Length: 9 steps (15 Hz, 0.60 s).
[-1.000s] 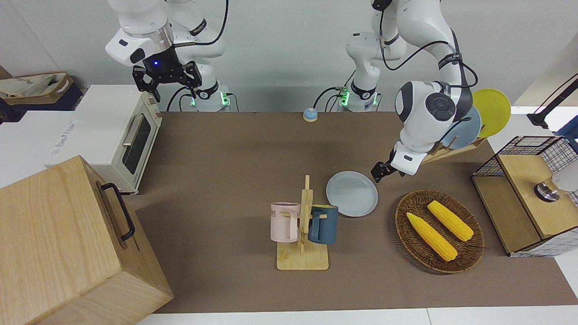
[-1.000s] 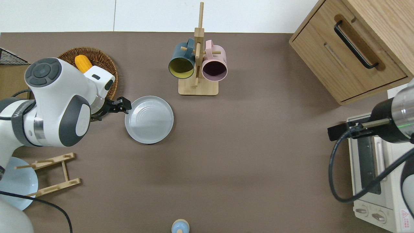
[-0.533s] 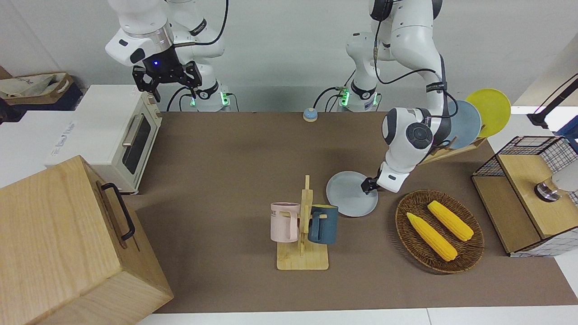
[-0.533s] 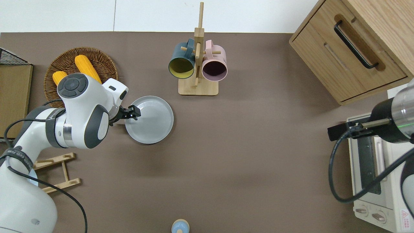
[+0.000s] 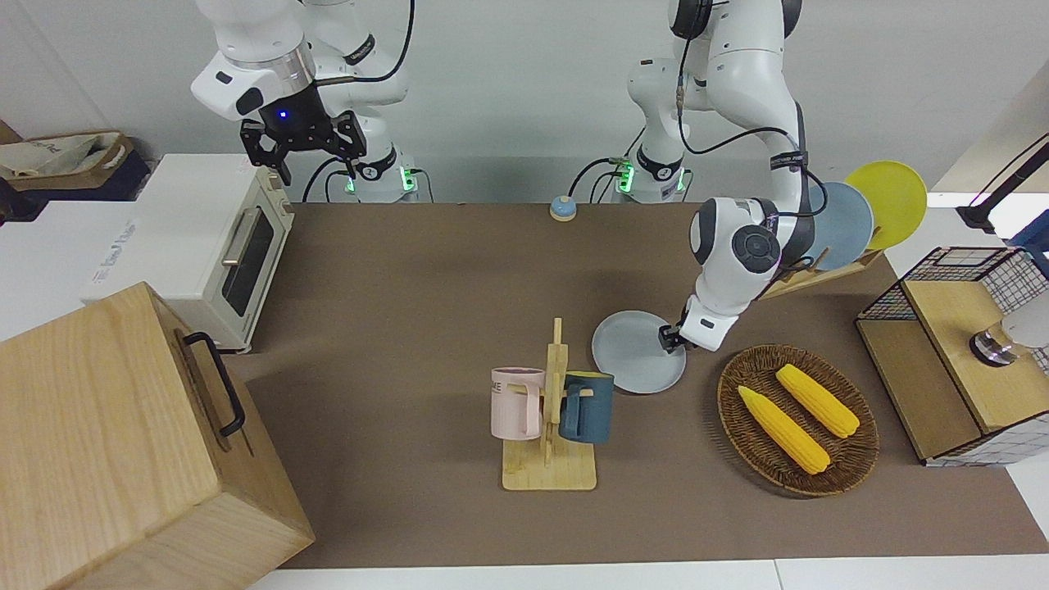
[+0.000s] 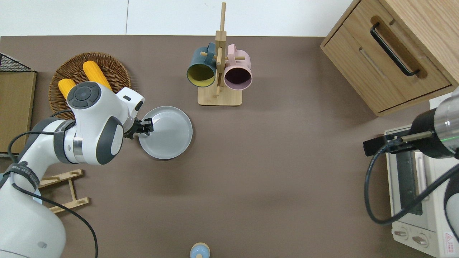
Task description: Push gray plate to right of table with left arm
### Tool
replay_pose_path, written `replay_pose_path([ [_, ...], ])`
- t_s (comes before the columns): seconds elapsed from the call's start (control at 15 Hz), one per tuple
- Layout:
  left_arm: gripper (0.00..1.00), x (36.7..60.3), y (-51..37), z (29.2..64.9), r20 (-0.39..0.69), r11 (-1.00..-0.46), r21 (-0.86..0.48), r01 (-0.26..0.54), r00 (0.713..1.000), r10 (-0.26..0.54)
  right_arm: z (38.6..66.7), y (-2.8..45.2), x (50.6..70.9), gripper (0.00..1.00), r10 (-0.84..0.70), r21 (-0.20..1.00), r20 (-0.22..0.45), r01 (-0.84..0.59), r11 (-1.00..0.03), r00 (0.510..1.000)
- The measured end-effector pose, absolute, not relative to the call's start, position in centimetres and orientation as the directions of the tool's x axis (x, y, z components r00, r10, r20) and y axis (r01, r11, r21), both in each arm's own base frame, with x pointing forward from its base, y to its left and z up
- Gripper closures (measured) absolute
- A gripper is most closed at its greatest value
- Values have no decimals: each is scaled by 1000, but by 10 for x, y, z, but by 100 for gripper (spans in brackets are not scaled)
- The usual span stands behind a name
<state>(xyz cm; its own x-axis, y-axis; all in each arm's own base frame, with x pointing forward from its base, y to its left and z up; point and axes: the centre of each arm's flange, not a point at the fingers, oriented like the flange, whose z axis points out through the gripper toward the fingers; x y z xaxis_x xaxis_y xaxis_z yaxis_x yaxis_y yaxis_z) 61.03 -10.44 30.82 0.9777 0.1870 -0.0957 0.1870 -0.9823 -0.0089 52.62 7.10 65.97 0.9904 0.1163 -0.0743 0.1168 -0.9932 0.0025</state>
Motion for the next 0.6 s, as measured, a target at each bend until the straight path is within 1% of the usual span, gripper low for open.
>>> replay_pose_path([
  [0.13, 42, 610, -107, 306, -98, -983, -10, 184, 978, 185, 660, 71, 526, 1, 116, 2, -74, 117, -993, 990],
  [0.27, 45, 609, -108, 303, -103, -983, -12, 185, 977, 185, 660, 71, 526, 1, 116, 2, -74, 117, -993, 990],
  [0.33, 54, 609, -108, 303, -104, -982, -13, 188, 977, 188, 660, 71, 526, 1, 116, 2, -74, 117, -993, 990],
  [0.4, 67, 609, -108, 302, -105, -981, -14, 193, 976, 193, 660, 71, 526, 1, 116, 2, -74, 117, -993, 990],
  [0.47, 70, 609, -108, 302, -105, -980, -14, 196, 975, 197, 660, 71, 526, 1, 116, 2, -74, 117, -993, 990],
  [0.53, 70, 609, -108, 302, -105, -980, -15, 200, 974, 200, 660, 71, 526, 1, 116, 2, -74, 117, -993, 990],
  [0.6, 78, 609, -108, 302, -105, -979, -15, 202, 974, 203, 660, 71, 526, 1, 116, 2, -74, 117, -993, 990],
])
